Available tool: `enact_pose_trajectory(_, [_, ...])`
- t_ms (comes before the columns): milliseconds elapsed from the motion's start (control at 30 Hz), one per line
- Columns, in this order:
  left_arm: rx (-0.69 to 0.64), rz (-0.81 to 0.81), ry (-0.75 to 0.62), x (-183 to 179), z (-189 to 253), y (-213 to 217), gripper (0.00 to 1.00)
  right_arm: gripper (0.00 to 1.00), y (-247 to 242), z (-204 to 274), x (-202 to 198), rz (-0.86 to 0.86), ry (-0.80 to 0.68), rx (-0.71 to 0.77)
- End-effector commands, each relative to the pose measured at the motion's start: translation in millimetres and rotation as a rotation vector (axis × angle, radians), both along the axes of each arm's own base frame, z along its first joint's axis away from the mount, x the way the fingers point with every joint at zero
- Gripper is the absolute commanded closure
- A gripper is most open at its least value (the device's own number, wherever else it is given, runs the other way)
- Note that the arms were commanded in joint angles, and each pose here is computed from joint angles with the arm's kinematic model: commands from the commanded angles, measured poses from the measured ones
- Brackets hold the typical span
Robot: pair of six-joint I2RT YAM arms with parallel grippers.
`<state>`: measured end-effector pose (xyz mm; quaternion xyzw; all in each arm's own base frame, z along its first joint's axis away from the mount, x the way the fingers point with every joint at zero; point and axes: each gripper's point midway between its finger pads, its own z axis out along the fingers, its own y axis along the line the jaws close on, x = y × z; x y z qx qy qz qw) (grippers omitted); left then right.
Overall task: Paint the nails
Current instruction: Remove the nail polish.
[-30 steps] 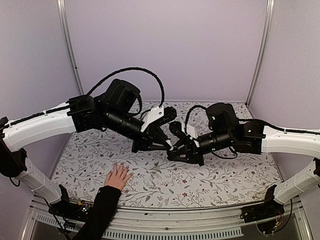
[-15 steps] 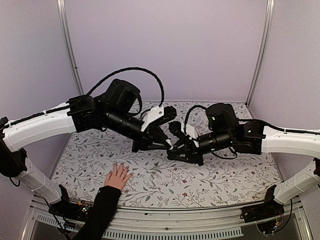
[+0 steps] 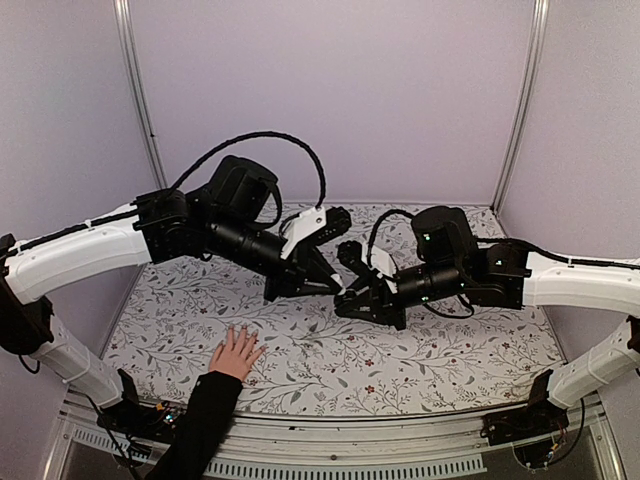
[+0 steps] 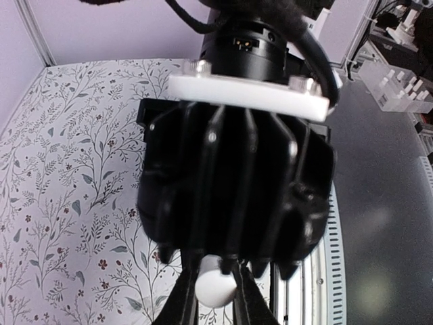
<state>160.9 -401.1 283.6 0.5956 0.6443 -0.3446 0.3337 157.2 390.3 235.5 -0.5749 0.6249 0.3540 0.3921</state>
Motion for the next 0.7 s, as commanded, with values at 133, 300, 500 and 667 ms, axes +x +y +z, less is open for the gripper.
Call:
enact_pose_trajectory(133, [-0.043, 0.022, -0.022, 4.4, 16.3, 6.1, 1.00, 1.00, 2.7, 9.2, 2.6, -0.008, -0.030, 0.020])
enact_pose_trajectory(300, [-0.042, 0.029, -0.027, 5.1, 17.1, 7.2, 1.00, 1.00, 2.8, 7.8, 2.9, -0.009, -0.029, 0.016])
enact_pose_trajectory(500, [-0.043, 0.035, -0.036, 6.0, 19.5, 9.0, 1.00, 1.00, 2.7, 6.8, 3.2, -0.011, -0.026, 0.014])
enact_pose_trajectory(667, [-0.042, 0.037, -0.035, 5.3, 18.9, 10.8, 1.00, 1.00, 2.6, 7.7, 3.1, -0.011, -0.026, 0.015])
